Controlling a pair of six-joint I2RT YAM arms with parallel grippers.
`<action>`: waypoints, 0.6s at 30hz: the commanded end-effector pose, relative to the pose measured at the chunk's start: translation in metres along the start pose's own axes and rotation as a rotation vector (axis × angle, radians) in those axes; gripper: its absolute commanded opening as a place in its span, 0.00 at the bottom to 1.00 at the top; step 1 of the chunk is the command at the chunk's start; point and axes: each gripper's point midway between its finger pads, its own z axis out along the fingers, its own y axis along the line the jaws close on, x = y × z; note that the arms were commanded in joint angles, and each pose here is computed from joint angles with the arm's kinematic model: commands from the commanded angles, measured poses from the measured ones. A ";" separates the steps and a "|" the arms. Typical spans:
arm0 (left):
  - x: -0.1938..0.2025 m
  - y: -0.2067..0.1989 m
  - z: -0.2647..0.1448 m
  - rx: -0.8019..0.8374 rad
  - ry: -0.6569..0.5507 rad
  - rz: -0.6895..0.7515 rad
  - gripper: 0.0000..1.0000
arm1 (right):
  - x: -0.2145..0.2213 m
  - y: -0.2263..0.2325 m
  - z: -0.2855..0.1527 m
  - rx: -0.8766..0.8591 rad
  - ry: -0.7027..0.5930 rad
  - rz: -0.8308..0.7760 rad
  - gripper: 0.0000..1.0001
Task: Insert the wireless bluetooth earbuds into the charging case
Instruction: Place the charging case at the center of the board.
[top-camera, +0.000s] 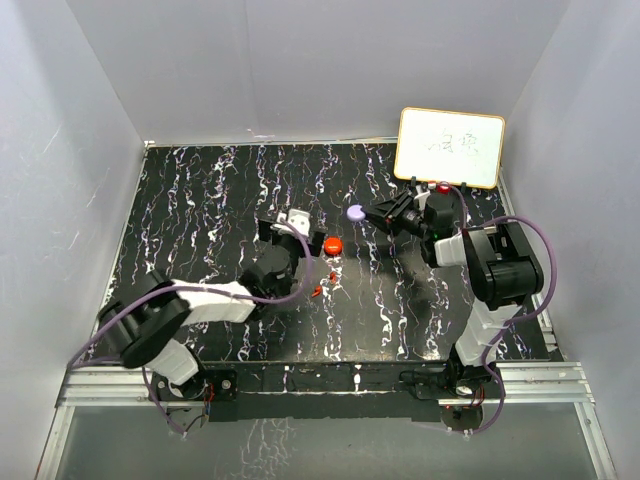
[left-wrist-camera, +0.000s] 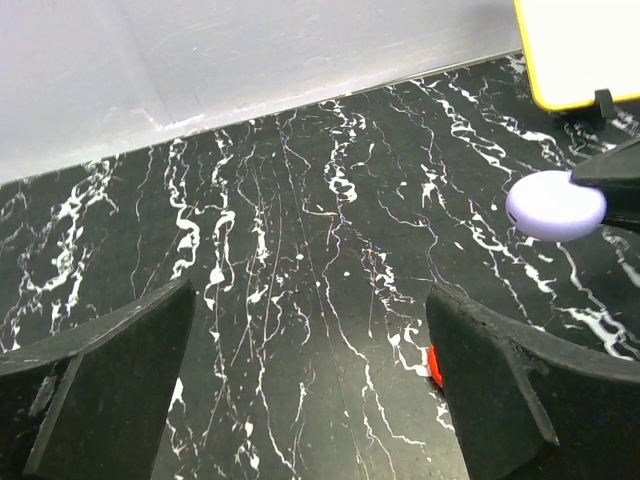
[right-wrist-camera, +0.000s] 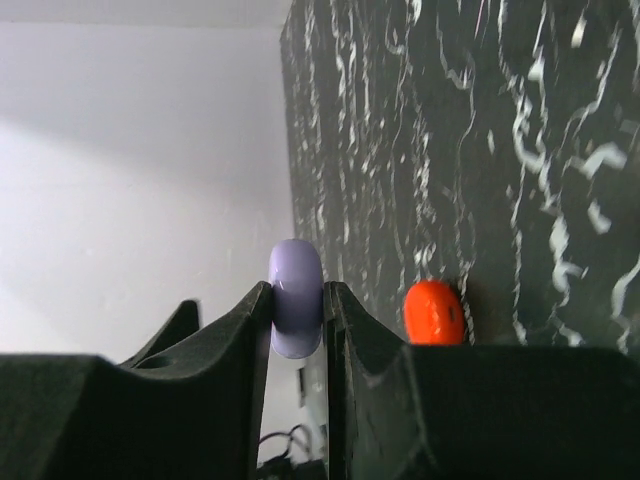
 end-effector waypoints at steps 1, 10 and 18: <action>0.006 0.015 -0.014 -0.018 0.168 -0.116 0.99 | -0.028 0.000 0.013 0.043 -0.079 -0.194 0.00; 0.019 0.005 -0.035 0.085 0.362 -0.185 0.99 | -0.049 -0.040 0.033 0.156 -0.099 -0.249 0.00; 0.037 -0.011 -0.050 0.148 0.424 -0.295 0.99 | -0.059 -0.063 0.049 0.201 -0.091 -0.255 0.00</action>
